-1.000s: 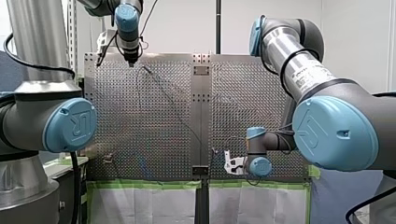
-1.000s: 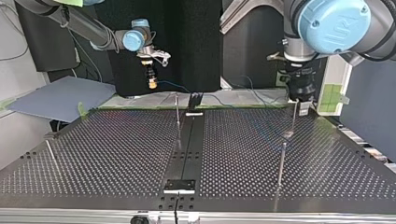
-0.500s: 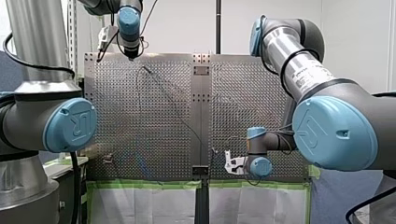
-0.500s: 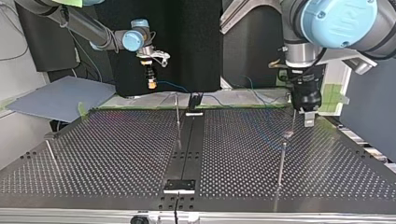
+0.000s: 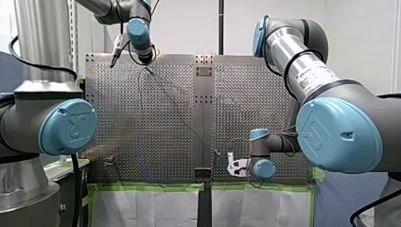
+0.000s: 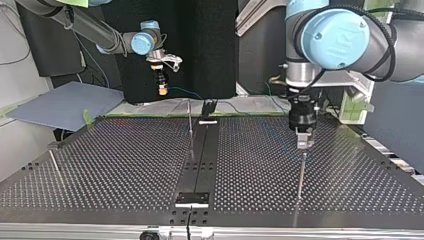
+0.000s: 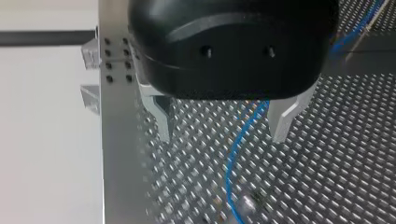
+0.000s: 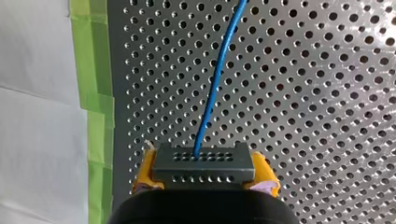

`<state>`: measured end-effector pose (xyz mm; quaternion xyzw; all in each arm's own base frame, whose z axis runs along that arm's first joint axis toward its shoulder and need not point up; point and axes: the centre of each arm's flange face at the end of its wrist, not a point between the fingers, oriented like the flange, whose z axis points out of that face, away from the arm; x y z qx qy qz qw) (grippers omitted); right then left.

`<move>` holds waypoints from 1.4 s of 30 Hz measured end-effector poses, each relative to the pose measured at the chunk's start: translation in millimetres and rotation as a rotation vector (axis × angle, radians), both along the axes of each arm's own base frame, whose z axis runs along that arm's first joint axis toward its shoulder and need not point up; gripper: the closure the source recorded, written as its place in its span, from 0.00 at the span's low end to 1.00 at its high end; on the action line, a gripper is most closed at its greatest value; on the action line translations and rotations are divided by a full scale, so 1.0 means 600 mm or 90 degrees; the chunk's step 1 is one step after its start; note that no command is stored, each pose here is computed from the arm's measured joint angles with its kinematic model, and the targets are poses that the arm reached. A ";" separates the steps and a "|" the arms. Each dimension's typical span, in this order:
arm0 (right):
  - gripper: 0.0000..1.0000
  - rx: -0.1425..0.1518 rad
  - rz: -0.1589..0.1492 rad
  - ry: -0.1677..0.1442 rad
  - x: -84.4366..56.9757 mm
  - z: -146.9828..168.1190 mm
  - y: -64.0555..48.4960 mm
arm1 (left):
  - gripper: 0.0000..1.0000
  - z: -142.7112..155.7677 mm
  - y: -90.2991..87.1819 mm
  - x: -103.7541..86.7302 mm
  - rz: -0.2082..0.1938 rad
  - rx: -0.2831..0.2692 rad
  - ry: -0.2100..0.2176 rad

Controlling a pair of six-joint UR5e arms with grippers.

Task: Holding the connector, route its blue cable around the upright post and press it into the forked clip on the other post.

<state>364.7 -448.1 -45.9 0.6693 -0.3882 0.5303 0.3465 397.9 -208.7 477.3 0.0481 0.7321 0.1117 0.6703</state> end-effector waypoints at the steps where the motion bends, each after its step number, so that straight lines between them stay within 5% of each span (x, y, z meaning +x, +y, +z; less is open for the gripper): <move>1: 1.00 0.002 0.000 -0.002 0.000 0.000 0.001 | 0.01 0.003 -0.004 0.004 -0.005 -0.002 -0.006; 14: 1.00 0.007 -0.002 -0.018 0.003 0.000 0.002 | 0.01 0.003 -0.029 0.059 -0.015 -0.018 -0.062; 33: 1.00 0.003 -0.002 -0.012 0.000 0.000 -0.001 | 0.01 -0.040 -0.020 0.068 0.072 0.035 -0.017; 42: 1.00 0.002 -0.001 -0.011 0.001 0.001 0.000 | 0.01 -0.049 -0.038 0.073 0.034 0.026 -0.019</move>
